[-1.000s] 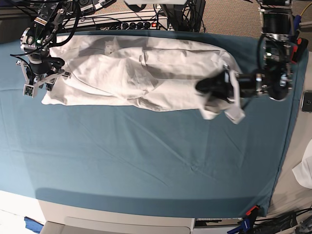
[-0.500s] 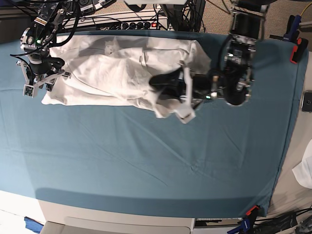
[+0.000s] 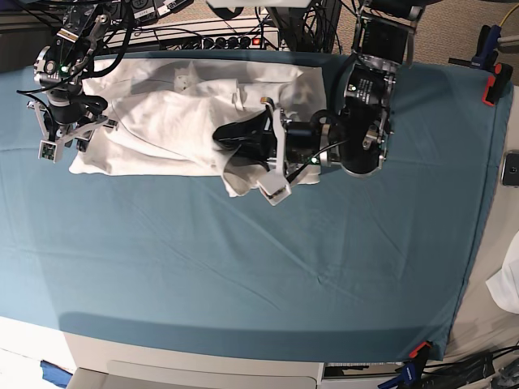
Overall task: Fold the T-shirt properly
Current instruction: 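Lift the hem end with the left gripper and fold it toward the right gripper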
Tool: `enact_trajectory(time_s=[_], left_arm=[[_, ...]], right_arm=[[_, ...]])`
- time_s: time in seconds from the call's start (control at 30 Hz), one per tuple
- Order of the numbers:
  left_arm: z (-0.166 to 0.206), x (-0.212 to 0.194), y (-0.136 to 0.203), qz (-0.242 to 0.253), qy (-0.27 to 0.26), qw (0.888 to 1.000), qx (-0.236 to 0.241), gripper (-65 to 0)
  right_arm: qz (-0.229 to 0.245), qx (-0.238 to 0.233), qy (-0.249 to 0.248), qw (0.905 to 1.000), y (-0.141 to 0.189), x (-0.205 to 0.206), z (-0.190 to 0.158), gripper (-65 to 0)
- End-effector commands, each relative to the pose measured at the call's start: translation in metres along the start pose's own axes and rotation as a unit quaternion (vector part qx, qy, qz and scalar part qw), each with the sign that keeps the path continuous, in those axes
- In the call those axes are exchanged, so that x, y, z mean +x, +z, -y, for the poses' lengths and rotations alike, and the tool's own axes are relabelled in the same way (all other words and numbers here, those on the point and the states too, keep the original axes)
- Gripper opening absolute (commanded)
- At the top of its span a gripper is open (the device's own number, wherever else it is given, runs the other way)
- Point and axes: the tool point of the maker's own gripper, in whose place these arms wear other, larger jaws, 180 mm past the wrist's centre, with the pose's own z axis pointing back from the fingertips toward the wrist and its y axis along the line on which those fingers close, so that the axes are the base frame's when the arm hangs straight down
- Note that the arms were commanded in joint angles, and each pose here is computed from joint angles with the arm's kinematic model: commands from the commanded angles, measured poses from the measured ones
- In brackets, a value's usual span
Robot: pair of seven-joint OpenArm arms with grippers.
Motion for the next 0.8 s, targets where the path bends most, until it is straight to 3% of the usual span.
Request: enact_trajectory(time_s=[0.0,0.2,0.53,0.63,0.67,0.77], left_arm=[[0.010,0.025,-0.003,0.040,-0.016,0.999,-0.019,-65.0],[0.016,0.028,-0.017,0.043,-0.022,0.999,-0.023,-65.0],[0.018,0.007,-0.041,-0.017,-0.059,0.998,-0.003,-65.0],[0.017,0.006,-0.042,-0.020,-0.062,0.998,0.001,-41.4],[0.017,0.007,-0.042,-0.017,-0.062,0.998,0.001,-36.9],[0.017,0.009,-0.042,-0.014,-0.062,0.998,-0.001,-35.8]], right_arm=[[0.026,-0.007,0.004,0.9996,0.002,0.014,0.005,-45.6],[0.026,-0.007,0.004,0.9996,0.002,0.014,0.005,-45.6],[0.026,-0.007,0.004,0.9996,0.002,0.015,0.005,-45.6],[0.027,-0.007,0.004,0.9996,0.002,0.015,0.005,-45.6],[0.027,-0.007,0.004,0.9996,0.002,0.015,0.005,-45.6],[0.027,-0.007,0.004,0.9996,0.002,0.015,0.005,-45.6]])
